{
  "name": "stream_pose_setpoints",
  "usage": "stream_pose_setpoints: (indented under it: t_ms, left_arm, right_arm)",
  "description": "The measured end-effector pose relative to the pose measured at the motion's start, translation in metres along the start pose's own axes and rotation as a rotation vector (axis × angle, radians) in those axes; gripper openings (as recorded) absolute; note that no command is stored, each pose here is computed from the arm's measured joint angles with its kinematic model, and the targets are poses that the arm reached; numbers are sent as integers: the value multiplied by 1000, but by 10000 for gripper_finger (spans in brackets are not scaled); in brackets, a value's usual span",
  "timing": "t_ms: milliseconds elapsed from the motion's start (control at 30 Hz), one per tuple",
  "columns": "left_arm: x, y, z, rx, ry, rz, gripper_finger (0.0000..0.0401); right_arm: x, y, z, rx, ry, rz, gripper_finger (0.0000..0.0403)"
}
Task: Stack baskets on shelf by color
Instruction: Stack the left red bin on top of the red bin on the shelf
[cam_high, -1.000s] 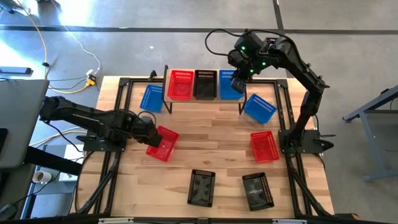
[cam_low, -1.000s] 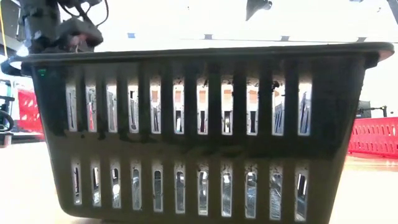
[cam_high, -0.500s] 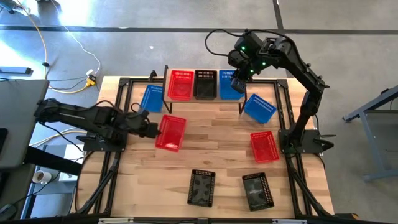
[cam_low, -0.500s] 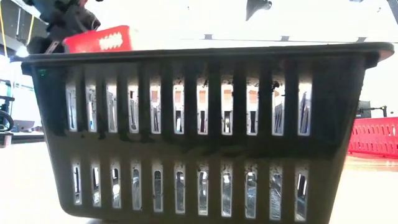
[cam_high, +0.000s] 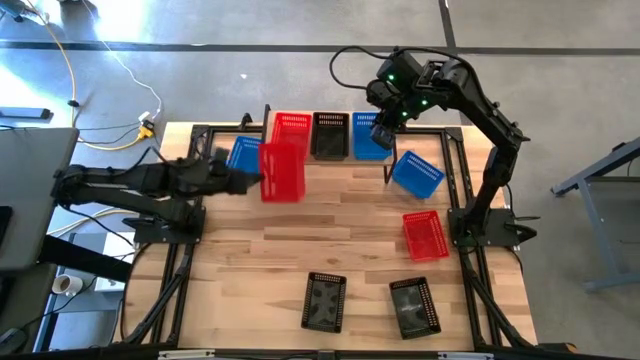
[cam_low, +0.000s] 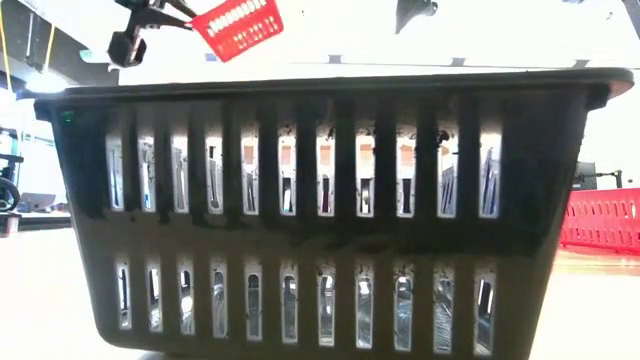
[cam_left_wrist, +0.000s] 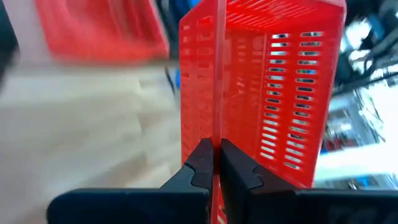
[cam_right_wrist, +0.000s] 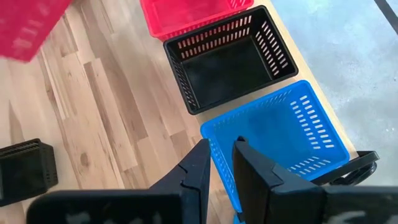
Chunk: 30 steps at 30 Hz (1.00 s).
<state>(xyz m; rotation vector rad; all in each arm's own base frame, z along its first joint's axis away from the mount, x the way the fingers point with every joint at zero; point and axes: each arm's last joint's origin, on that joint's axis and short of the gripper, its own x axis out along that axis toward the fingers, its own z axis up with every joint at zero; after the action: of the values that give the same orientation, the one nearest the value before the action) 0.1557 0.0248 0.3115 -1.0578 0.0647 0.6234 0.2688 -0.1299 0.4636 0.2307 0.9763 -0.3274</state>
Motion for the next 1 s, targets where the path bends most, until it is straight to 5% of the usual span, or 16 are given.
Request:
stream_pose_setpoints:
  t_ms: [367, 1000]
  left_arm:
    - [-5, -16, 62, 177, -222, 60, 0]
    - [46, 2, 139, 180, 20, 289, 0]
  right_arm:
    - [0, 0, 0, 40, 0, -4, 55]
    - [0, 0, 0, 69, 0, -4, 55]
